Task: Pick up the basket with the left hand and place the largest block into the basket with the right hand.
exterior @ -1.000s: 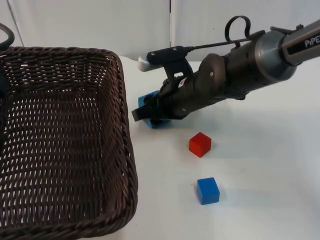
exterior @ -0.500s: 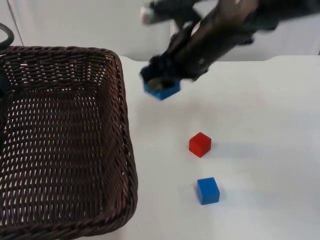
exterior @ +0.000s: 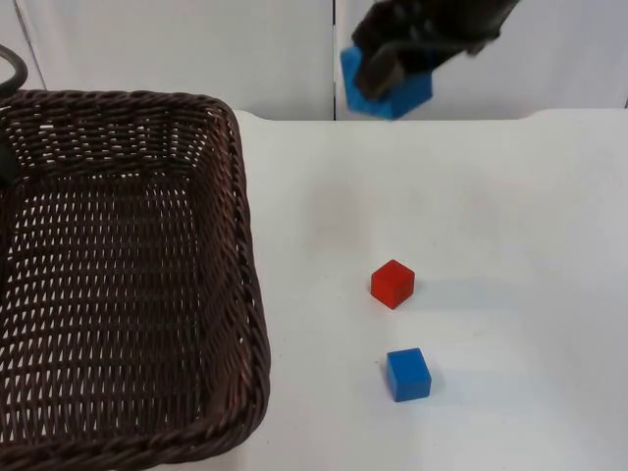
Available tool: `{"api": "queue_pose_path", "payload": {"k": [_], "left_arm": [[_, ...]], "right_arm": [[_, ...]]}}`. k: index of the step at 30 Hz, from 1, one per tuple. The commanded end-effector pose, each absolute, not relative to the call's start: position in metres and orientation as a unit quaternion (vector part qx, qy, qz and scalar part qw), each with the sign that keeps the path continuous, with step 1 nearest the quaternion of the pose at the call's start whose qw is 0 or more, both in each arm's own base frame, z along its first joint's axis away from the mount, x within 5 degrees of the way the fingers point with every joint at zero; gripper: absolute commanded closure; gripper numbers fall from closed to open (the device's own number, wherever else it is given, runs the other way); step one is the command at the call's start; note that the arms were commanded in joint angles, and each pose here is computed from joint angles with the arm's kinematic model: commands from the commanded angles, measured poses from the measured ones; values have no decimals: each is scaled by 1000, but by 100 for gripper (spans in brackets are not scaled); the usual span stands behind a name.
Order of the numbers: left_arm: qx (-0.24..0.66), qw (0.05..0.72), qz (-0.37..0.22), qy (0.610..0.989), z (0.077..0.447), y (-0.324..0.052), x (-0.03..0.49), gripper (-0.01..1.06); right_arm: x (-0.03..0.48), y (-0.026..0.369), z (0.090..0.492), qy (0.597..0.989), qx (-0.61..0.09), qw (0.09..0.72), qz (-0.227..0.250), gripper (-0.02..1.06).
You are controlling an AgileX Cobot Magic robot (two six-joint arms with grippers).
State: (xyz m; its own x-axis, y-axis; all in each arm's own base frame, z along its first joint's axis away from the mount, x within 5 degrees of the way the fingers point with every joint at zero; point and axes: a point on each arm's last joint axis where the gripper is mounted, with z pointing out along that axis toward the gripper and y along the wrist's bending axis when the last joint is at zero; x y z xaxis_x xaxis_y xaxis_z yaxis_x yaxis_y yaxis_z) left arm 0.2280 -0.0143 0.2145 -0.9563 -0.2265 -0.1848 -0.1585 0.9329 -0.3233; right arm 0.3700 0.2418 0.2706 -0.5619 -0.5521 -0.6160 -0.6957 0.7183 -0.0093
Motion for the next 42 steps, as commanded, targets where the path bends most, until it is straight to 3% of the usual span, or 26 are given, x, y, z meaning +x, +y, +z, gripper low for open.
{"api": "queue_pose_path", "payload": {"k": [1,11,27,42], "left_arm": [[-107,122,-161,974,217,-14,229,105],[-107,121,-162,974,217,-14,228,105],[-107,119,-163,974,217,-14,228,105],[-108,119,-164,973,217,-15,228,105]], "right_arm": [[363,238,289,871,-358,316,120,105],[334,239,338,851,-355,352,162,105],[270,312,341,793,-457,351,198,105],[255,336,341,777,-448,366,248,105]]}}
